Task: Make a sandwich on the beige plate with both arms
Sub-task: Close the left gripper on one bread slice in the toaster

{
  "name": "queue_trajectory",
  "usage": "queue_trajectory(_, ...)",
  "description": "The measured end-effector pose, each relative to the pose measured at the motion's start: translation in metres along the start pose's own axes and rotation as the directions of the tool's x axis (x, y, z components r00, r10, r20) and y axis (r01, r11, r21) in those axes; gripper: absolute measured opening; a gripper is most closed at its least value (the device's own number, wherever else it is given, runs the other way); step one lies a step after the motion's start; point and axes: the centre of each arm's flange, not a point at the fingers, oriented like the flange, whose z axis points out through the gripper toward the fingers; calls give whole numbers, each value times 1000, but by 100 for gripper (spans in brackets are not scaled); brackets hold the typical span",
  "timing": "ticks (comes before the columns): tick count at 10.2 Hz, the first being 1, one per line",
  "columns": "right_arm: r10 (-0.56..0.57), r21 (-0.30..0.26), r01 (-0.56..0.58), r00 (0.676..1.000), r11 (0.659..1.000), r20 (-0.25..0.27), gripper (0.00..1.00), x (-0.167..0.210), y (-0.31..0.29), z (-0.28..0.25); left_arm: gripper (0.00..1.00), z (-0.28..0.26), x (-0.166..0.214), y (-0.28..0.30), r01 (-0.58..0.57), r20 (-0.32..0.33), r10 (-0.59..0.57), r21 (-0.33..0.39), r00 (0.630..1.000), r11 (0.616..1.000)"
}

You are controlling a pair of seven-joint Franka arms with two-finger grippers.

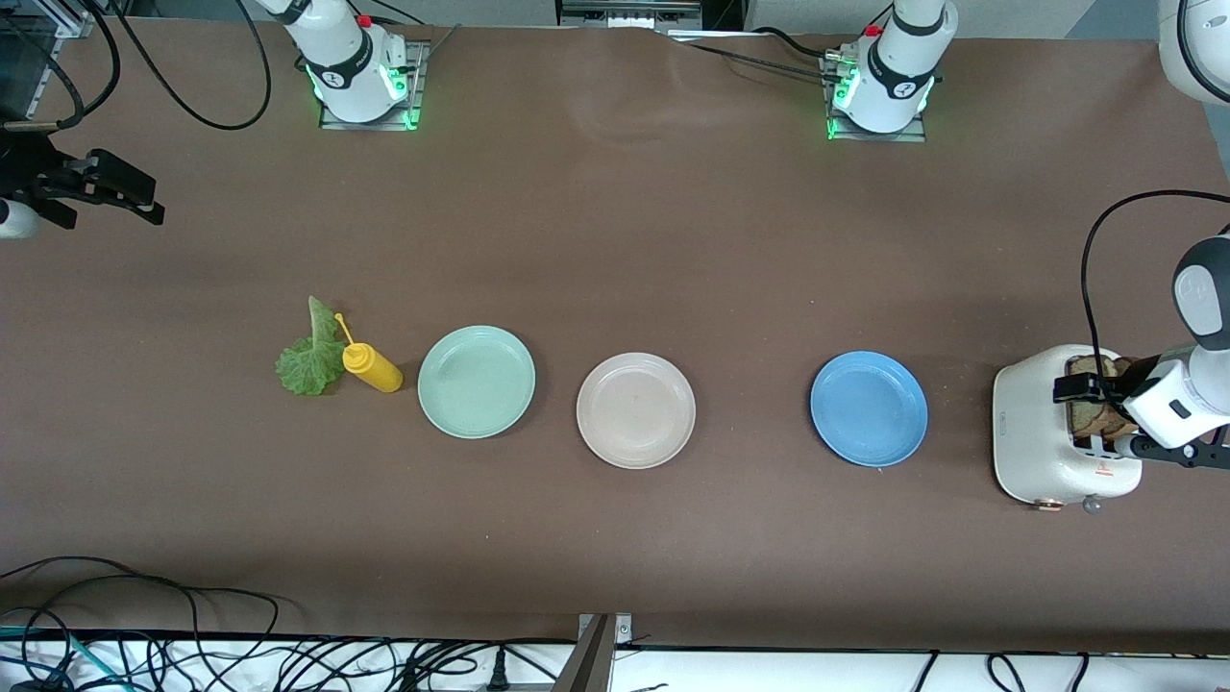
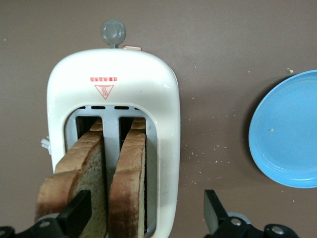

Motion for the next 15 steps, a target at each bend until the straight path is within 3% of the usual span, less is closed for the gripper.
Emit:
queue_trajectory(2, 0, 0, 0, 1000, 1000, 0, 100, 0, 0, 0, 93, 1, 0, 0, -1, 1, 1, -1, 1000, 1000)
queue_trajectory(5, 0, 0, 0, 1000, 1000, 0, 100, 0, 0, 0, 48, 3, 1, 2, -3, 3, 3, -2, 1000, 1000)
queue_trajectory(7, 1, 0, -1, 1000, 1000, 0, 100, 0, 0, 0, 26, 3, 1, 0, -4, 4, 4, 7, 1000, 1000)
queue_trajectory(12, 13, 0, -13, 1000, 1000, 4, 100, -1, 7, 1, 11, 3, 1, -1, -4, 2, 4, 10, 1000, 1000)
queue_trajectory(15, 13, 1, -13, 1000, 1000, 4, 100, -1, 7, 1, 10, -3, 2, 2, -10, 7, 9, 6, 1000, 1000)
